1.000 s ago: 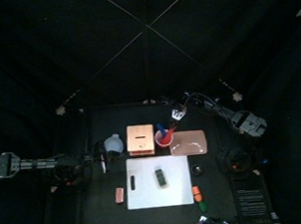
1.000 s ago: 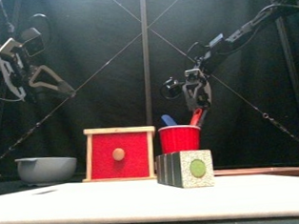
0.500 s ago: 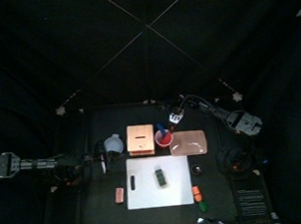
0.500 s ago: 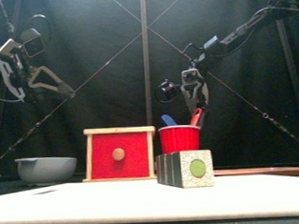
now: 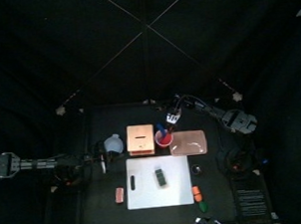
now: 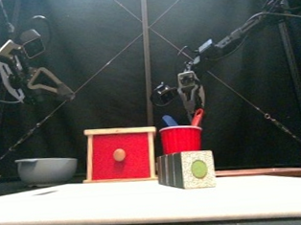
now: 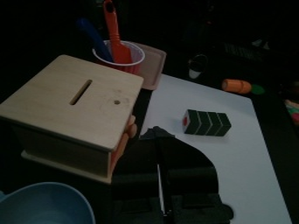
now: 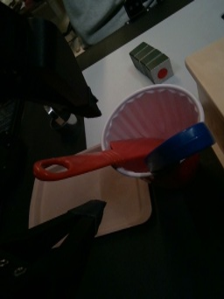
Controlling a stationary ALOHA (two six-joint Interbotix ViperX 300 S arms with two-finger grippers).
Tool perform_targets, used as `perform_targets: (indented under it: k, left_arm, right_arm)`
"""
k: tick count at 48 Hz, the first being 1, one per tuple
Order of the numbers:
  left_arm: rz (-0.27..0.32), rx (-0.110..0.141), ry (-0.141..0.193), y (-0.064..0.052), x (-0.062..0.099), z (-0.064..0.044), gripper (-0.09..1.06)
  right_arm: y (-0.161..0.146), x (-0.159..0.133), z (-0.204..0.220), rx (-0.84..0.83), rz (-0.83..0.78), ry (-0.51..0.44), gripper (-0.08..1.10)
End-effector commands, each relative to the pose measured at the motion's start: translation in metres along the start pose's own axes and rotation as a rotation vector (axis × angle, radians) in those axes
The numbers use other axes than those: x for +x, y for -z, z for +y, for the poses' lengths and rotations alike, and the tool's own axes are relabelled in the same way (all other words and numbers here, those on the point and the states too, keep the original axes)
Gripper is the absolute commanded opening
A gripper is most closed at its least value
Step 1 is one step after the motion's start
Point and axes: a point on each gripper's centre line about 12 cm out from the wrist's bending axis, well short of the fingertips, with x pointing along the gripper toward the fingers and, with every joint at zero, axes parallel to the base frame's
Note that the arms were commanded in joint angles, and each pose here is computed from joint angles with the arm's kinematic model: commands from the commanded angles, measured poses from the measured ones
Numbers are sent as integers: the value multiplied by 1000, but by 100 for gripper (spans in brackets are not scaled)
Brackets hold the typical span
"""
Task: Place sushi on board then cut the sushi with the knife then place the pieces on the plate
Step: Pick knife at handle with right hand
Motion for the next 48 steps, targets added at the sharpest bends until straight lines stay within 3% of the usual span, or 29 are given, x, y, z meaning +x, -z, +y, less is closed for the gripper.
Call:
perform_targets:
  k: [1, 20, 48]
  left_arm:
    - [-12, 2, 1, -4, 1, 0, 0]
    - [-9, 2, 2, -3, 1, -1, 0]
    - [-11, 2, 1, -4, 1, 0, 0]
  right_arm:
    - [-2, -13, 5, -19, -32, 11, 104]
    - [0, -6, 1, -16, -3, 24, 98]
    - [0, 1, 5, -20, 19, 16, 45]
